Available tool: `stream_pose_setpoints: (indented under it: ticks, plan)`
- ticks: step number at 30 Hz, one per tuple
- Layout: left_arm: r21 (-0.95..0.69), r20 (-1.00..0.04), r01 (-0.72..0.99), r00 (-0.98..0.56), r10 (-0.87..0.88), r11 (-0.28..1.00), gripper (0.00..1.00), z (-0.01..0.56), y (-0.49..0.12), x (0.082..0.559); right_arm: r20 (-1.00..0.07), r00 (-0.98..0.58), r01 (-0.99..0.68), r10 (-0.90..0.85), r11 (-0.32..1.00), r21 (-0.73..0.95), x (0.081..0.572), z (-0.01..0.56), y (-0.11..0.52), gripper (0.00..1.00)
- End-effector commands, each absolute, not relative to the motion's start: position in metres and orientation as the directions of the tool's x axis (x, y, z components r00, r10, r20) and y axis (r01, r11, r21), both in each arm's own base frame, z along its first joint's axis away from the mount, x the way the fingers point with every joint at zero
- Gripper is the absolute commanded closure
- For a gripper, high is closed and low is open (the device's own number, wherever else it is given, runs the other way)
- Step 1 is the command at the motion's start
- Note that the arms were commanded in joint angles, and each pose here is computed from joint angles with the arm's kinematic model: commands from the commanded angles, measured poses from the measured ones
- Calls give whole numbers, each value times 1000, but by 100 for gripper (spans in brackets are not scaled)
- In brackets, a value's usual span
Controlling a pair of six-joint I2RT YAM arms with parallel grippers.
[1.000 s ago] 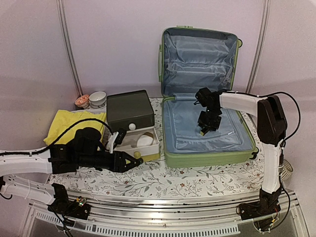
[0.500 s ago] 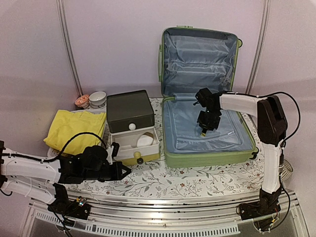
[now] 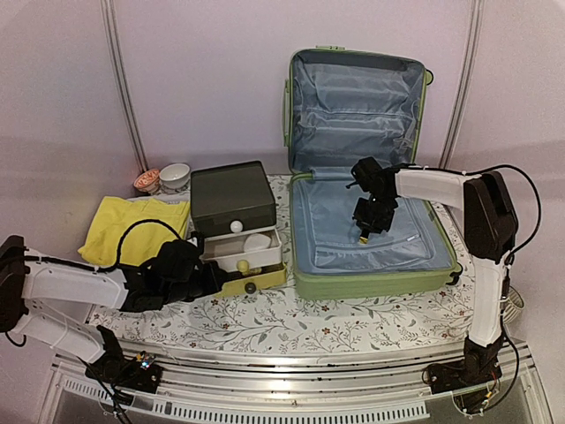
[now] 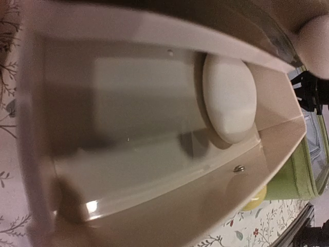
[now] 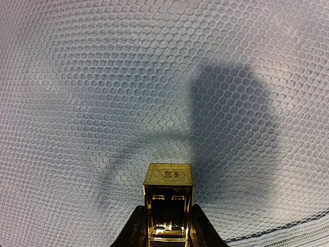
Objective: Open, take out, and arrange the luggage
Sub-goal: Close the drawer in the storage box.
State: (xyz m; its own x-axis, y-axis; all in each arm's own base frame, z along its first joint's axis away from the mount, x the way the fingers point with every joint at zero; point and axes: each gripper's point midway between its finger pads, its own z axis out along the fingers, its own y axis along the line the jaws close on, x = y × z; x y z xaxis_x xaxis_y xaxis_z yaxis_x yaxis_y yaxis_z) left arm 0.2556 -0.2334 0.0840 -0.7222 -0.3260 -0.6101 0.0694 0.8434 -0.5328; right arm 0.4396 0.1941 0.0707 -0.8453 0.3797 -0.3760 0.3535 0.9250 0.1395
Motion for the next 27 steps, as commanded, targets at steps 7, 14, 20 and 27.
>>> stream_pose_setpoints:
  ticks: [7,14,20,27]
  plan:
    - [-571,-683,73,-595,-424,818,100,123,-238,308,-406,-834,335,375,927,170,443,89,193,76]
    - [-569,-698,25,-542,-467,822,100,123,-227,325,-409,-834,327,370,929,174,441,94,193,77]
    - [-610,-725,145,-497,-476,779,100,150,-241,329,-414,-833,323,368,930,178,440,96,192,78]
    - [-642,-706,144,-493,-508,753,100,144,-247,341,-407,-835,316,370,929,194,438,97,195,80]
